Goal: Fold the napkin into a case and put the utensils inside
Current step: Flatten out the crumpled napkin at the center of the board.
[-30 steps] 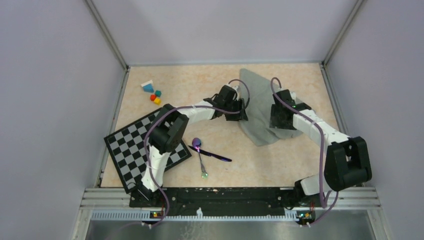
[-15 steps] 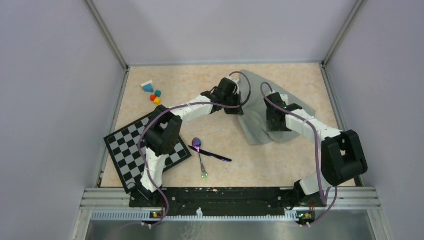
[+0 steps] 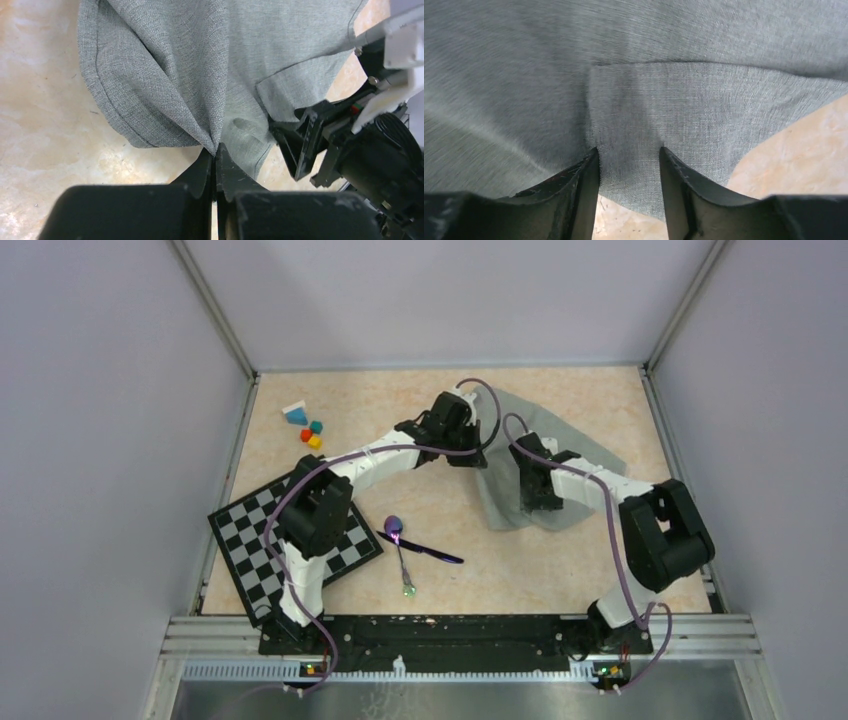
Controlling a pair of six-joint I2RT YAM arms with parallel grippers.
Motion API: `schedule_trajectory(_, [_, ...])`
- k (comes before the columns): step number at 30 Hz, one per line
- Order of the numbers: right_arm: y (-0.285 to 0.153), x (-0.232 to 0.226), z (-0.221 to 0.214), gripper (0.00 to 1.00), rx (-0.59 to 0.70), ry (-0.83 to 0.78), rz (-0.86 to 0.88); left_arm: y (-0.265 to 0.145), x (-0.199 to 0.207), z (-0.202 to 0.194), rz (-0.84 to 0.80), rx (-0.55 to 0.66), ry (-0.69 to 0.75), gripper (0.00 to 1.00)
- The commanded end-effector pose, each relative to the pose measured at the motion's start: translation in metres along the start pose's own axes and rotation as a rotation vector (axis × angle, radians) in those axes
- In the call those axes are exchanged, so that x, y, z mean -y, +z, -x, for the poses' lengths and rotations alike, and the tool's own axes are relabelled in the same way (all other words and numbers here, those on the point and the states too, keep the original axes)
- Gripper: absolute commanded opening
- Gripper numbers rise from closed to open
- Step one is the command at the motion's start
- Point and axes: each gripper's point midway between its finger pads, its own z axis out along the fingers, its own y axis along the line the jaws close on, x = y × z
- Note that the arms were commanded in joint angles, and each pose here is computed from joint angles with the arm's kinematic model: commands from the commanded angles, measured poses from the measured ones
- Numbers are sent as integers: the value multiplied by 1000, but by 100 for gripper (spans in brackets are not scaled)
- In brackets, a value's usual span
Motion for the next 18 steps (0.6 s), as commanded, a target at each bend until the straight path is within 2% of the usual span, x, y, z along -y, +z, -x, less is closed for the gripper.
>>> schedule_trajectory(1, [7, 31, 4, 35, 7, 106, -170, -24, 4, 16, -1, 47, 19, 0])
schedule_trajectory(3, [4, 52, -4, 19, 2, 148, -209, -32, -5, 20, 16, 57, 7, 0])
schedule_trajectory(5, [-8, 68, -6, 9, 30, 212, -195, -40, -15, 25, 31, 72, -8, 0])
schedule_trajectory(11, [-35, 95, -1, 7, 153, 409, -99, -58, -33, 33, 70, 93, -7, 0])
schedule_trajectory(13, [-40, 96, 3, 0, 181, 474, -57, -60, -36, 33, 74, 80, -11, 0])
schedule_trajectory(16, [-51, 87, 16, 0, 256, 542, 72, -65, -38, 38, 89, 81, -2, 0])
schedule_trajectory(18, [-62, 88, 23, 0, 310, 565, 100, -72, -36, 46, 108, 93, 19, 0])
